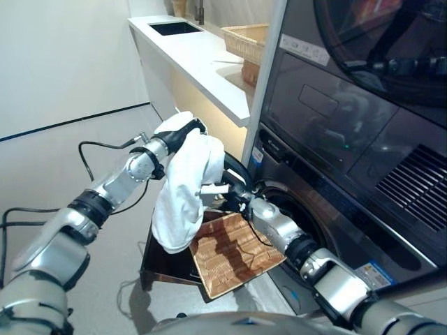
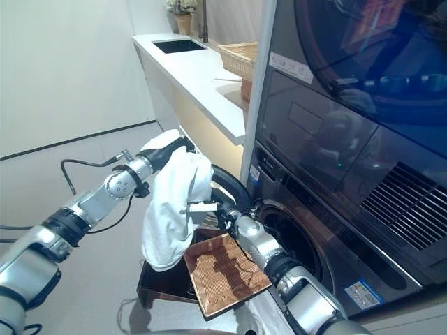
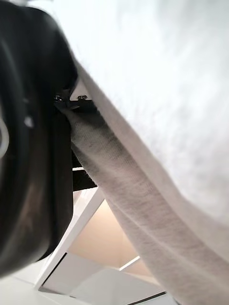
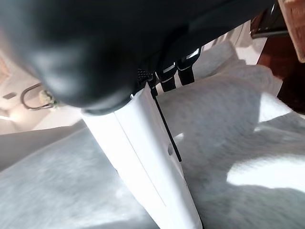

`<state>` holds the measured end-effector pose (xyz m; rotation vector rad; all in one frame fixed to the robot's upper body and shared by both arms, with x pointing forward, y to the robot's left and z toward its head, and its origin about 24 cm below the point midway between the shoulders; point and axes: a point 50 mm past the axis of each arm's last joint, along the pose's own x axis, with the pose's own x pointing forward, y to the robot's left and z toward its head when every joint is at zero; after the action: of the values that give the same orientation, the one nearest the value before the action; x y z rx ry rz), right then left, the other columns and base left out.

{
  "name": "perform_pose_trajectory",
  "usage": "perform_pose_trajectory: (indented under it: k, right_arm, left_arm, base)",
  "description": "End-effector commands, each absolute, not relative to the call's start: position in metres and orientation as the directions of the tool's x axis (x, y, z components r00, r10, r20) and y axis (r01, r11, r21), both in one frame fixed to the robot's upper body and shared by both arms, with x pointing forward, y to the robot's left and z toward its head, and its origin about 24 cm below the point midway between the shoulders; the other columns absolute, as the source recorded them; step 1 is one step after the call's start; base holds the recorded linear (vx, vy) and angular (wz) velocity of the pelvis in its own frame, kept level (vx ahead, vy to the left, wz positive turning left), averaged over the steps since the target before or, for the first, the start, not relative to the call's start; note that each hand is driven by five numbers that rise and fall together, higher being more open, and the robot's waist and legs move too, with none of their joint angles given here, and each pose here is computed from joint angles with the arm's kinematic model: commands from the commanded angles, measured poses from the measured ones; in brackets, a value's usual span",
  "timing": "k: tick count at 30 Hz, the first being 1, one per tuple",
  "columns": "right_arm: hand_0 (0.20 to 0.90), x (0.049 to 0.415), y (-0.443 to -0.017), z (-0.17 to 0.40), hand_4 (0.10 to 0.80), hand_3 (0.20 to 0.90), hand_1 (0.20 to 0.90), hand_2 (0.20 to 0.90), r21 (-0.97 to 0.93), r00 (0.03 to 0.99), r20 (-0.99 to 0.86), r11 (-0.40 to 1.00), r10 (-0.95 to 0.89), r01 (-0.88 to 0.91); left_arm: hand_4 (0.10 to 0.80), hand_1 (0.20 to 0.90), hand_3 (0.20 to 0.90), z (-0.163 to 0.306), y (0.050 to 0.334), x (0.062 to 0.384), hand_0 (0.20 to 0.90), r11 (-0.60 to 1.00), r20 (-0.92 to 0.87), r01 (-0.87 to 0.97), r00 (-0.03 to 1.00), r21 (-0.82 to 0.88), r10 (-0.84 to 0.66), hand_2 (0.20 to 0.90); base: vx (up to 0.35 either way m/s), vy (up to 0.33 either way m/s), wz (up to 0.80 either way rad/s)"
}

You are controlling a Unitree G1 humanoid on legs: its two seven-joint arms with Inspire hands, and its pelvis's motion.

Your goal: Pick up the clothes and place them into the washing machine

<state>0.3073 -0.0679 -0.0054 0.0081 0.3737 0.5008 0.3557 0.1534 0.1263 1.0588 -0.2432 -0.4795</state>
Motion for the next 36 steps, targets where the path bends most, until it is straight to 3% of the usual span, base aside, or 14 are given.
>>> perform_pose_trajectory:
  k: [1, 15, 16, 17, 18, 35, 36]
  right_arm:
    - [0.900, 0.336, -0.034, 0.043, 0.800, 0.900, 0.900, 0.900, 0.037, 0.825, -0.189, 0.843, 0.533, -0.537]
    - [0.900, 0.331, -0.017, 0.054, 0.800, 0.900, 0.900, 0.900, 0.044, 0.781, -0.132, 0.791, 0.610, -0.610]
    - [0.697, 0.331, -0.016, 0.053, 0.655, 0.697, 0.697, 0.697, 0.052, 0.779, -0.133, 0.790, 0.612, -0.611]
    - [0.576, 0.331, -0.017, 0.053, 0.569, 0.576, 0.576, 0.576, 0.059, 0.783, -0.131, 0.793, 0.609, -0.607]
    - [0.200, 0.331, -0.017, 0.053, 0.300, 0.200, 0.200, 0.200, 0.060, 0.785, -0.128, 0.795, 0.606, -0.603]
    - [0.200, 0.333, -0.031, 0.049, 0.300, 0.200, 0.200, 0.200, -0.016, 0.826, -0.131, 0.832, 0.549, -0.555]
    - [0.200, 0.332, -0.032, 0.047, 0.300, 0.200, 0.200, 0.200, -0.016, 0.826, -0.136, 0.833, 0.547, -0.554]
  left_arm:
    - [0.300, 0.200, 0.200, 0.209, 0.105, 0.359, 0.200, 0.572, 0.316, 0.120, 0.733, 0.812, -0.602, 0.200]
    - [0.300, 0.200, 0.200, 0.209, 0.084, 0.355, 0.200, 0.614, 0.348, 0.170, 0.694, 0.771, -0.630, 0.200]
    - [0.300, 0.200, 0.200, 0.208, 0.082, 0.354, 0.200, 0.616, 0.351, 0.174, 0.691, 0.768, -0.632, 0.200]
    - [0.300, 0.200, 0.200, 0.208, 0.081, 0.354, 0.200, 0.618, 0.352, 0.177, 0.689, 0.766, -0.634, 0.200]
    - [0.300, 0.200, 0.200, 0.209, 0.081, 0.354, 0.200, 0.620, 0.354, 0.177, 0.688, 0.764, -0.634, 0.200]
    - [0.300, 0.200, 0.200, 0.209, 0.082, 0.354, 0.200, 0.616, 0.357, 0.161, 0.691, 0.771, -0.629, 0.200]
    - [0.337, 0.252, 0.252, 0.208, 0.082, 0.354, 0.252, 0.609, 0.353, 0.158, 0.692, 0.777, -0.630, 0.252]
  base:
    - [-0.008, 0.018, 0.06]
    - [-0.003, 0.004, 0.02]
    - [0.000, 0.000, 0.00]
    - [0.000, 0.000, 0.00]
    - [0.000, 0.000, 0.00]
    - [0.000, 0.000, 0.00]
    - [0.000, 0.000, 0.00]
